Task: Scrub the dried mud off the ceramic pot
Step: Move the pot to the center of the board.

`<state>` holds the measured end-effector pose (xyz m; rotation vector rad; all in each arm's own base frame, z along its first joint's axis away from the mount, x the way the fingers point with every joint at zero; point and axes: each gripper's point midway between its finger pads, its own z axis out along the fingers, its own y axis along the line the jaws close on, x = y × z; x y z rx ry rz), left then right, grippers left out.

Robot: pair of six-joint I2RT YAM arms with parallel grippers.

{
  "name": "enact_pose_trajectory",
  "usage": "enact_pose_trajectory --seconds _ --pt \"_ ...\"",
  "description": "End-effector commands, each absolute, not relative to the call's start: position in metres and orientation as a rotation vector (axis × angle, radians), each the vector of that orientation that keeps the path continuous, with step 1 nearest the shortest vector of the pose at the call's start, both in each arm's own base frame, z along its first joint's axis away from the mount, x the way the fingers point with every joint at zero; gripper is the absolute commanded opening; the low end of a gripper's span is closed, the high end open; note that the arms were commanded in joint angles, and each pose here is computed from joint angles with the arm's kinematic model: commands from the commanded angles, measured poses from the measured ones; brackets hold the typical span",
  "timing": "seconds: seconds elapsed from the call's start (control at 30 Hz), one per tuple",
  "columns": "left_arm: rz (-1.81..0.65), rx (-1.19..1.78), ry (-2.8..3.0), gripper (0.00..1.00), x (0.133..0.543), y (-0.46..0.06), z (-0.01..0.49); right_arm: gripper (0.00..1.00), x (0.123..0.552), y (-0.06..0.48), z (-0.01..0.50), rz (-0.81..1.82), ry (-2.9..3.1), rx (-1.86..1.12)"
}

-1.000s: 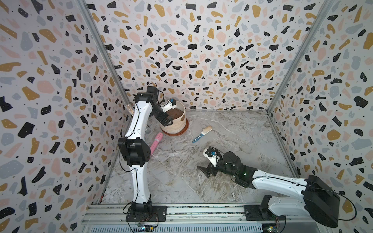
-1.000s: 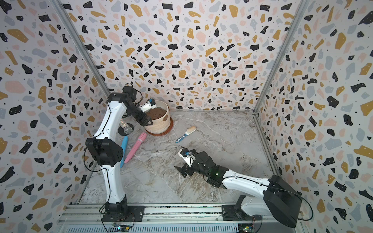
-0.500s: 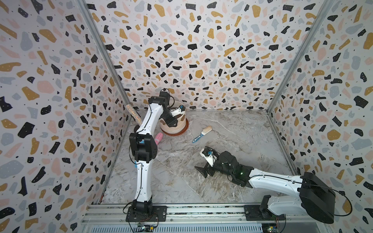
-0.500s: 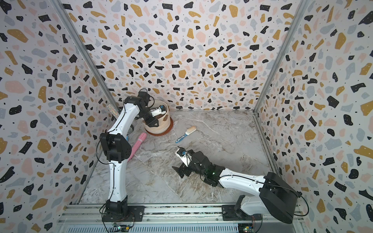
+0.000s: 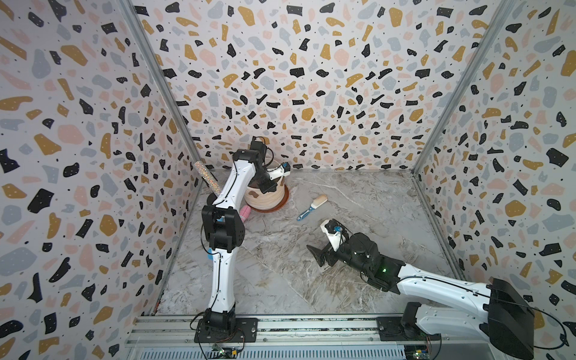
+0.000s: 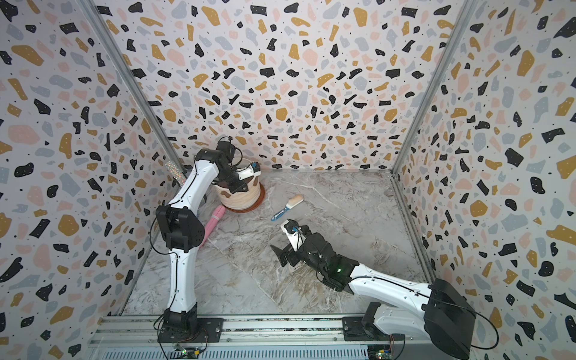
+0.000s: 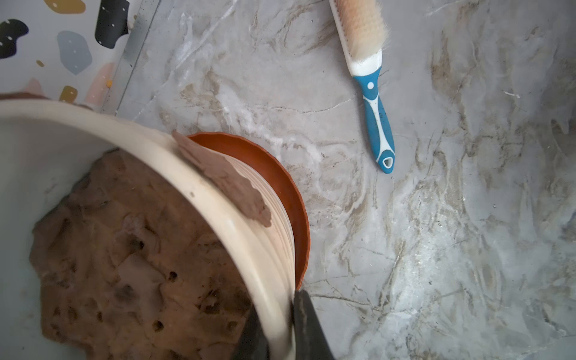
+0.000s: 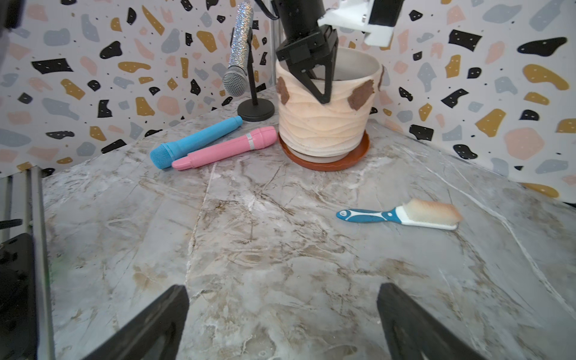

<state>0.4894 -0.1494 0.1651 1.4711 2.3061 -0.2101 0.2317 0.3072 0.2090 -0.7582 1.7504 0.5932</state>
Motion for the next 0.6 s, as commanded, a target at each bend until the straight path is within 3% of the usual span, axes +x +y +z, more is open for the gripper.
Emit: enact_pose_trajectory --seconds 0.0,0.33,0.57 --pt "-0.34 1.585 2.34 0.07 0.443 -0.167 0.172 1.0 0.242 0.291 0.219 0.528 1.778 -0.644" --pt "-0.464 1.613 2.285 0.02 0.405 -0.204 0.196 1.0 0.28 0.189 0.174 0.17 2.322 -0.106" --pt "-0.34 1.575 2.266 0.0 0.383 -0.225 0.193 0.98 0.286 0.142 0.154 0.075 2.458 0.219"
